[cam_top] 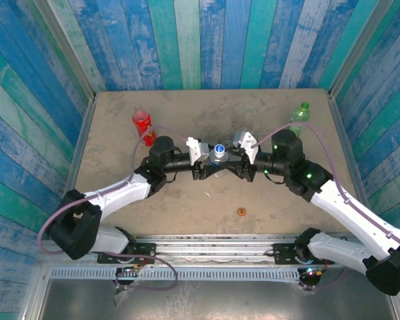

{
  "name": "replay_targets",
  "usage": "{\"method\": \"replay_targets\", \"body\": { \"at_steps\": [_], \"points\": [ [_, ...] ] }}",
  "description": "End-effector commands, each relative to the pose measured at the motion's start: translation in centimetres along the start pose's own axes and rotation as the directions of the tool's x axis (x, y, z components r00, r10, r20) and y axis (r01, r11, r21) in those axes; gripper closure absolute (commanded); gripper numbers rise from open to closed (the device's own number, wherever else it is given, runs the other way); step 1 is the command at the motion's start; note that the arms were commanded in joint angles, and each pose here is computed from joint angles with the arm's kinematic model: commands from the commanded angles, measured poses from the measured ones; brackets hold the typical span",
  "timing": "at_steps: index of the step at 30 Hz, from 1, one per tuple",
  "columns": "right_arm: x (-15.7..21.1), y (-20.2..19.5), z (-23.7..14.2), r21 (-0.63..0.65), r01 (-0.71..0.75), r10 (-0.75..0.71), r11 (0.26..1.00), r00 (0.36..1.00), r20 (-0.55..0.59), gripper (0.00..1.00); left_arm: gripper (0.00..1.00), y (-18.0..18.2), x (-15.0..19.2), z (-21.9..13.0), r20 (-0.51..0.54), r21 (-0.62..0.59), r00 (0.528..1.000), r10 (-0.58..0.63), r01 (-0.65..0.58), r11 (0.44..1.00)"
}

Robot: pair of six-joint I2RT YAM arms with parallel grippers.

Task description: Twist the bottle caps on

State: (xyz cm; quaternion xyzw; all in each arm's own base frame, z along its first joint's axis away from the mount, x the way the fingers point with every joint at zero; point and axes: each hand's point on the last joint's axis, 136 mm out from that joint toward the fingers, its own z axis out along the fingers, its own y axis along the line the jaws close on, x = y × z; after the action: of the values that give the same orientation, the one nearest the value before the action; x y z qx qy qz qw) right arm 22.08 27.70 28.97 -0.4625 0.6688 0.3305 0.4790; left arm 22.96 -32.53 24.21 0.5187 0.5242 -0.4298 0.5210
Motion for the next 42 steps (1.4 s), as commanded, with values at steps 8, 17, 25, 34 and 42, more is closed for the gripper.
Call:
{"method": "replay_targets", "body": {
  "at_steps": [8, 17, 25, 34, 42],
  "points": [
    [-1.1, 0.9, 0.5, -0.083, 0.024, -0.023, 0.996, 1.0, 0.015, 0.59, 0.48, -3.0, -0.6, 0.1, 0.005, 0.199, 1.0, -0.01, 0.009, 0.98],
    [-0.5, 0.5, 0.9, -0.057, -0.035, 0.035, 0.998, 0.999, 0.004, 0.8, 0.48, 0.0, -1.0, 0.3, 0.029, 0.02, 1.0, -0.007, 0.006, 1.0],
    [3.9, -8.1, 1.0, 0.526, -0.292, 0.301, 0.798, 0.951, 0.072, 0.82, 0.5, 10.2, -2.7, -0.8, 0.18, -0.479, 0.982, -0.054, 0.135, 0.867],
    [5.3, -9.1, 4.3, 0.557, -0.387, 0.426, 0.735, 0.902, 0.065, 0.74, 0.5, 11.6, -1.2, -0.1, 0.121, -0.557, 0.992, -0.035, 0.097, 0.825],
    [1.1, -6.4, 2.5, 0.38, -0.169, 0.169, 0.909, 0.985, 0.034, 0.45, 0.51, 7.3, -0.1, 0.1, 0.109, -0.315, 0.992, -0.067, 0.099, 0.944]
  ]
}}
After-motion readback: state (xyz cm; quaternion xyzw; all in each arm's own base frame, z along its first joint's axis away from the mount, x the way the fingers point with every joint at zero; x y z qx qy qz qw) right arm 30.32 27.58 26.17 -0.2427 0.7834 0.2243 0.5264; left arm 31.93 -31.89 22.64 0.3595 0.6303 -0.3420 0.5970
